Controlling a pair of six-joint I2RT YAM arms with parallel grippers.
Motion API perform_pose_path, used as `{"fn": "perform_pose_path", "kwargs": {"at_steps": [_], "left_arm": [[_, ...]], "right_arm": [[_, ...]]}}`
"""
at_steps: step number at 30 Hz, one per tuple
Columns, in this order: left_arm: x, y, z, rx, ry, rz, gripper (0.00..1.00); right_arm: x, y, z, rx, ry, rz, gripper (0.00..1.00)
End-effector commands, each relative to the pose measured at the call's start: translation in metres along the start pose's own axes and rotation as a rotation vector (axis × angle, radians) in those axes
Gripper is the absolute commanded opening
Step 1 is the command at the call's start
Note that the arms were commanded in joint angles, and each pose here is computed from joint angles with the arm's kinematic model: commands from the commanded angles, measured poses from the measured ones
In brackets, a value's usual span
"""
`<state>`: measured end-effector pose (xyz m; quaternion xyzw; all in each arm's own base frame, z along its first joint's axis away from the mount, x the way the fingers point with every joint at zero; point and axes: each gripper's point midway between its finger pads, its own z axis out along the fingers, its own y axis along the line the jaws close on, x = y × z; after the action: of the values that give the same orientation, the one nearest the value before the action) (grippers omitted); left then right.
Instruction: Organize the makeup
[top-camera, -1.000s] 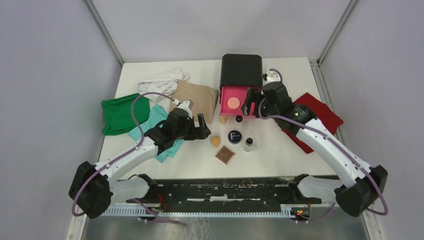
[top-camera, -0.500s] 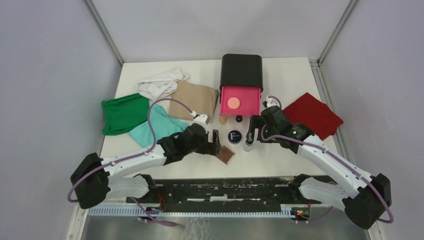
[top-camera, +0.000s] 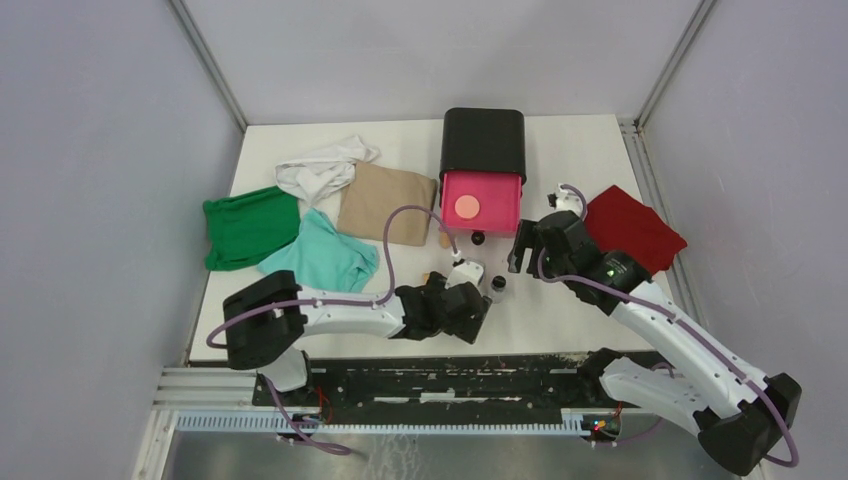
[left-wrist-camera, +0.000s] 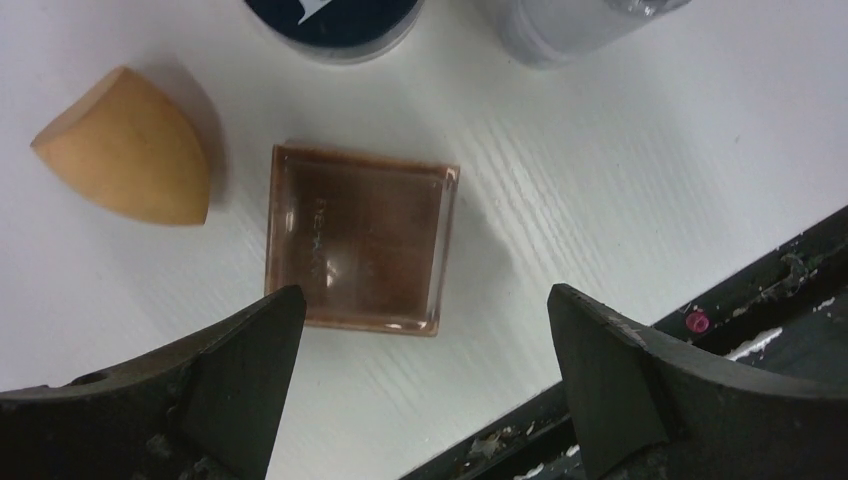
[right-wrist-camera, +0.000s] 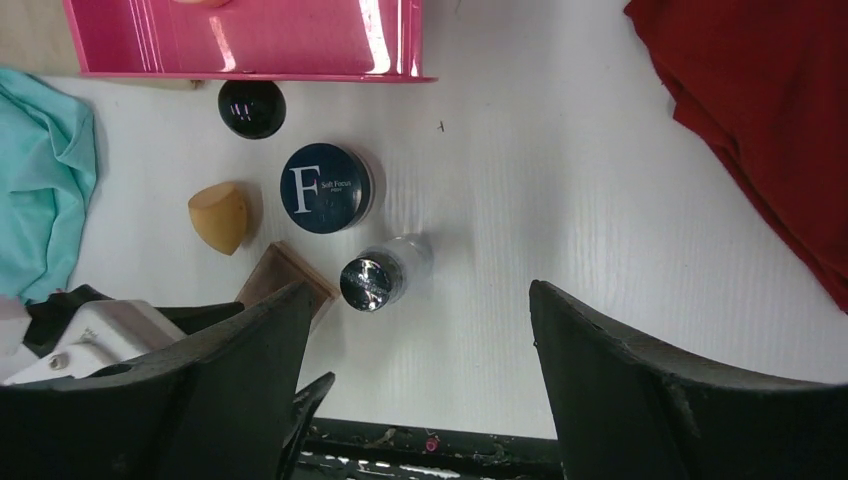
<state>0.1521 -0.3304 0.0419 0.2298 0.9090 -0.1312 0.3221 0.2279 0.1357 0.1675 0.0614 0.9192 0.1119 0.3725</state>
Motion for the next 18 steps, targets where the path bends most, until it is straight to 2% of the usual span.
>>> {"fn": "perform_pose_path", "kwargs": {"at_steps": [1, 9, 18], "left_arm": [[-0.016, -0.001, 0.008, -0.053, -0.014, 0.085, 0.99], [-0.012, 0.018, 0.009, -0.146, 0.002, 0.136, 0.99], [0.004, 0.02, 0.022, -0.125, 0.061, 0.167, 0.99]], "right_arm": [[-0.019, -0.003, -0.009, 0.021, -0.078, 0.024, 0.87], [-0.008, -0.002, 0.0, 0.019, -0.047, 0.034, 0.87], [-0.008, 0.002, 0.005, 0.014, -0.036, 0.03, 0.87]]}}
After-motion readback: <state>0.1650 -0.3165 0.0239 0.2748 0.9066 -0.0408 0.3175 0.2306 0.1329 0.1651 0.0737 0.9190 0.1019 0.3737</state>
